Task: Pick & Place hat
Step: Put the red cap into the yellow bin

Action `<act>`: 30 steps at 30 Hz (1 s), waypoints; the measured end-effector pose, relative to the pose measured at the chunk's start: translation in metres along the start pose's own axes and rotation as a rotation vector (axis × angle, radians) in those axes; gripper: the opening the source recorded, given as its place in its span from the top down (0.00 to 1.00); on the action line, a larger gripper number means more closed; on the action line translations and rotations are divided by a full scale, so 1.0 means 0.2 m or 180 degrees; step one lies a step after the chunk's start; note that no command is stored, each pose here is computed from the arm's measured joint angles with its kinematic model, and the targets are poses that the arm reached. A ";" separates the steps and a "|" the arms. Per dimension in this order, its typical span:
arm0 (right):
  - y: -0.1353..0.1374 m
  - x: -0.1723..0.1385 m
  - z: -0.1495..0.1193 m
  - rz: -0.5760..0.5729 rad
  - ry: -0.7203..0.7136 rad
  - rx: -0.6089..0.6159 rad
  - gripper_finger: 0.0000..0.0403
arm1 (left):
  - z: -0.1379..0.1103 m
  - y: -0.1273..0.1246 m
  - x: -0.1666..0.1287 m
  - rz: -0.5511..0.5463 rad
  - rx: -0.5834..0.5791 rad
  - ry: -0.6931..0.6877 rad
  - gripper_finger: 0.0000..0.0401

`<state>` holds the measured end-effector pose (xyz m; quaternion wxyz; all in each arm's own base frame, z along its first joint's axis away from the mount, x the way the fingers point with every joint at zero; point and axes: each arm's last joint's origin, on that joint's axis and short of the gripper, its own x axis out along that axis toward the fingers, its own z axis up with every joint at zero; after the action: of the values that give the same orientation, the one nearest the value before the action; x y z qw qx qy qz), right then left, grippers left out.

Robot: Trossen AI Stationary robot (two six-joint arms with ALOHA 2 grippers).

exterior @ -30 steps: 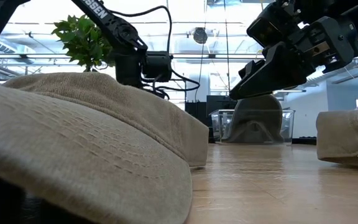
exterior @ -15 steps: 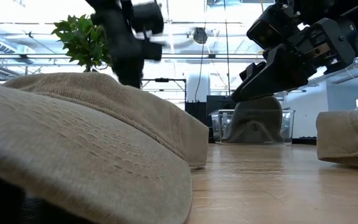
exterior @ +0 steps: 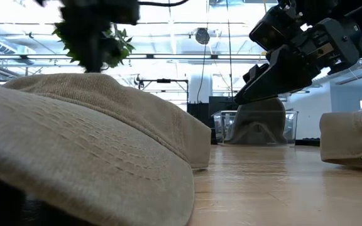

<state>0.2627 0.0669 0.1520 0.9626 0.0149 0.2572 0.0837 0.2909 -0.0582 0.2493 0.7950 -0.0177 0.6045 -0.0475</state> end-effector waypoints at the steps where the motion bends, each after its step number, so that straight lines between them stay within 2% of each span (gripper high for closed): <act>1: 0.00 0.00 0.00 0.0000 0.0001 0.0000 0.69 | -0.02 -0.03 0.00 0.0069 -0.0027 0.0101 0.81; 6: 0.00 0.00 0.00 0.0001 0.0000 0.0000 0.69 | -0.12 -0.13 -0.01 0.0277 -0.0163 0.0515 0.81; 13: 0.00 0.00 0.00 0.0002 -0.0010 -0.0063 0.69 | -0.17 -0.23 -0.01 0.0304 -0.0410 0.0681 0.80; 24: -0.01 0.00 0.00 -0.0014 -0.0008 -0.0488 0.69 | -0.28 -0.36 -0.03 0.0387 -0.1170 0.1021 0.55; 30: -0.06 0.00 0.01 -0.0116 -0.0013 -0.0651 0.69 | -0.33 -0.46 -0.04 0.0356 -0.1419 0.1139 0.51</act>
<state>0.2654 0.0557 0.1523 0.9610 -0.0880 0.2456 0.0920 0.2196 -0.1463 0.2462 0.6536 -0.1500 0.7307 0.1280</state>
